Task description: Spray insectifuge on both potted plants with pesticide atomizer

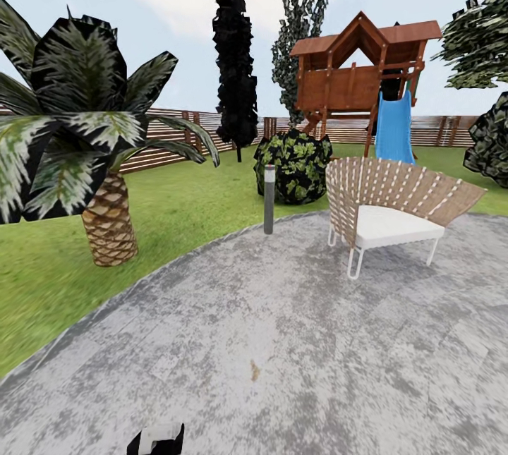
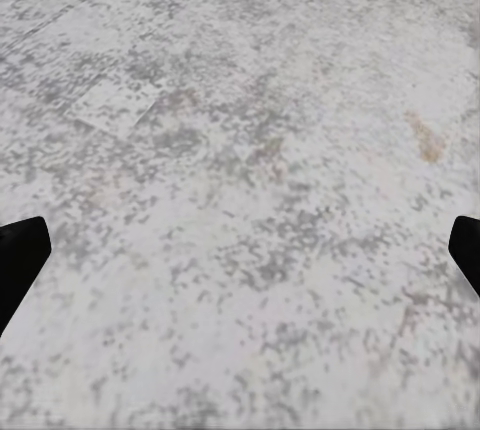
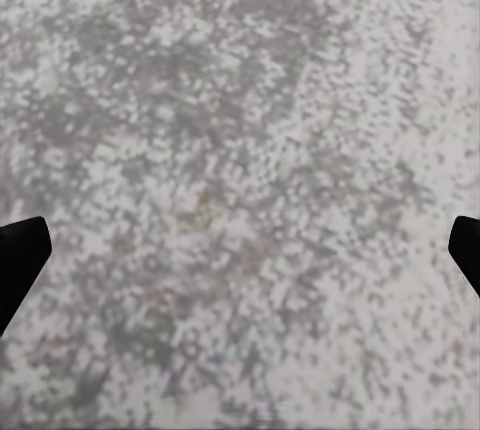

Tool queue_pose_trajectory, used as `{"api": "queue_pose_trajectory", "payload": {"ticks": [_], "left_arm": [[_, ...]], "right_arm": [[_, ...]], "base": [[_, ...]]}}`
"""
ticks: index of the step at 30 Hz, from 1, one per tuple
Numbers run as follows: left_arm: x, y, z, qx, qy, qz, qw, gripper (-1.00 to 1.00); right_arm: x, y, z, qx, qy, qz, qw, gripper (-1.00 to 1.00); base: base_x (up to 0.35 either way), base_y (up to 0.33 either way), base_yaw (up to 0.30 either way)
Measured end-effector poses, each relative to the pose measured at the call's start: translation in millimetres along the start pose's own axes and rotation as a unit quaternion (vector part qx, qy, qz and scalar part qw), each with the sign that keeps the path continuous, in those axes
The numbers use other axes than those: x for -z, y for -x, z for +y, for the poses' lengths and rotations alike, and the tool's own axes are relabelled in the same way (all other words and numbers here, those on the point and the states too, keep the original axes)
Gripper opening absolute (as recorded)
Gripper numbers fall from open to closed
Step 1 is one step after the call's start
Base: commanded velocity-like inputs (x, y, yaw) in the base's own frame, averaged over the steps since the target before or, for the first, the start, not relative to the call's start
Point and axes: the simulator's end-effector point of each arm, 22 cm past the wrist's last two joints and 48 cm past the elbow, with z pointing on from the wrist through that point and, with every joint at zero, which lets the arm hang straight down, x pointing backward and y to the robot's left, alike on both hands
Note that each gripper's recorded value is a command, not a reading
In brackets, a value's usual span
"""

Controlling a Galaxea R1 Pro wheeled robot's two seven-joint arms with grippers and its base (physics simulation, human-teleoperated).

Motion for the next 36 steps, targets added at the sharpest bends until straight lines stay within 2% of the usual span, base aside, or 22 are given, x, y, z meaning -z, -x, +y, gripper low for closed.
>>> {"api": "queue_pose_trajectory", "payload": {"ticks": [24, 36], "left_arm": [[0.3, -0.2, 0.1, 0.001, 0.0, 0.0, 1.0, 1.0], [0.3, -0.2, 0.0, 0.0, 0.0, 0.0, 1.0, 1.0]], "right_arm": [[0.1, 0.2, 1.0, 0.0, 0.001, 0.0, 1.0, 1.0], [0.1, 0.2, 1.0, -0.001, 0.0, 0.0, 1.0, 1.0]], "base": [[0.319, -0.026, 0.0], [0.336, -0.099, 0.0]]}}
